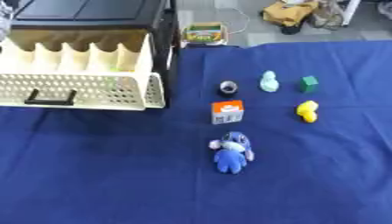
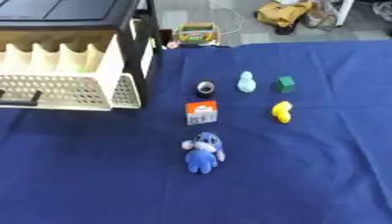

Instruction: Pick up objects from table and place into drawer.

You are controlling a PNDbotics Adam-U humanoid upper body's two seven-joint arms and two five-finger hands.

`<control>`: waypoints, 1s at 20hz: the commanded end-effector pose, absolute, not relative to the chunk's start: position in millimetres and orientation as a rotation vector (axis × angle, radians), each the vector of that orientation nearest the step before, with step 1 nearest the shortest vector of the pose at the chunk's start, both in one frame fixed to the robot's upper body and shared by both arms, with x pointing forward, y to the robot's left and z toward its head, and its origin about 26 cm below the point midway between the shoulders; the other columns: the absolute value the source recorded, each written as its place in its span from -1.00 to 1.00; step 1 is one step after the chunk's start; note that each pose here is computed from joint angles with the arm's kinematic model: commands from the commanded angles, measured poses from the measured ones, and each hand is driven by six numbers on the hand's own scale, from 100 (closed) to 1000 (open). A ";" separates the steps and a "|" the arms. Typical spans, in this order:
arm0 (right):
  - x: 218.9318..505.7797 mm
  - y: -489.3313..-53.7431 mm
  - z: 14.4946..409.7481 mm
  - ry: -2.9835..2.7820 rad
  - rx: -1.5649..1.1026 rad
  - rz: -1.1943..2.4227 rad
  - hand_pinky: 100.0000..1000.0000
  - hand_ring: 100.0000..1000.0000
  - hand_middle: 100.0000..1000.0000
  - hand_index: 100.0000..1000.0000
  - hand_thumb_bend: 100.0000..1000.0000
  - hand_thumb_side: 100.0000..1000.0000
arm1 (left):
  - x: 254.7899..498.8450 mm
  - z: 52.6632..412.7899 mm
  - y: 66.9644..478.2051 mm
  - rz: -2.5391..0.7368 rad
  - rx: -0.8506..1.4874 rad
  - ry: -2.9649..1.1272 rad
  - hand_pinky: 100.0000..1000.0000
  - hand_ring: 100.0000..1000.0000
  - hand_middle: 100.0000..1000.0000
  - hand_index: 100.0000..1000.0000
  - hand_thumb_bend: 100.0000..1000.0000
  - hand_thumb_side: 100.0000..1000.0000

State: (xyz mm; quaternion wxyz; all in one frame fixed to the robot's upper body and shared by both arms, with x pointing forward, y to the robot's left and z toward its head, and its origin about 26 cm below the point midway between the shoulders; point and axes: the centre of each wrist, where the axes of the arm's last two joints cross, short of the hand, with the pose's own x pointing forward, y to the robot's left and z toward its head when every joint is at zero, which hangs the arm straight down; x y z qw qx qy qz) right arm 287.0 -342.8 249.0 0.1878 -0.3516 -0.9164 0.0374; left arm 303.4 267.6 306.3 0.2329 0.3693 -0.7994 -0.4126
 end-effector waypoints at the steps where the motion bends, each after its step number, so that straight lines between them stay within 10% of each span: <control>1: 285.3 -337.0 249.6 -2.618 -1.033 0.059 0.18 0.24 0.09 0.52 -0.71 0.83 | 296.5 329.2 277.3 -1.365 1.013 -2.050 0.08 -0.03 -0.06 0.60 -1.00 0.93; 20: 286.7 -332.8 247.2 -2.624 -1.044 0.036 0.18 0.23 0.08 0.47 -0.67 0.78 | 290.9 339.6 287.4 -1.908 0.924 -1.406 -0.26 -0.15 -0.08 0.54 -1.00 1.00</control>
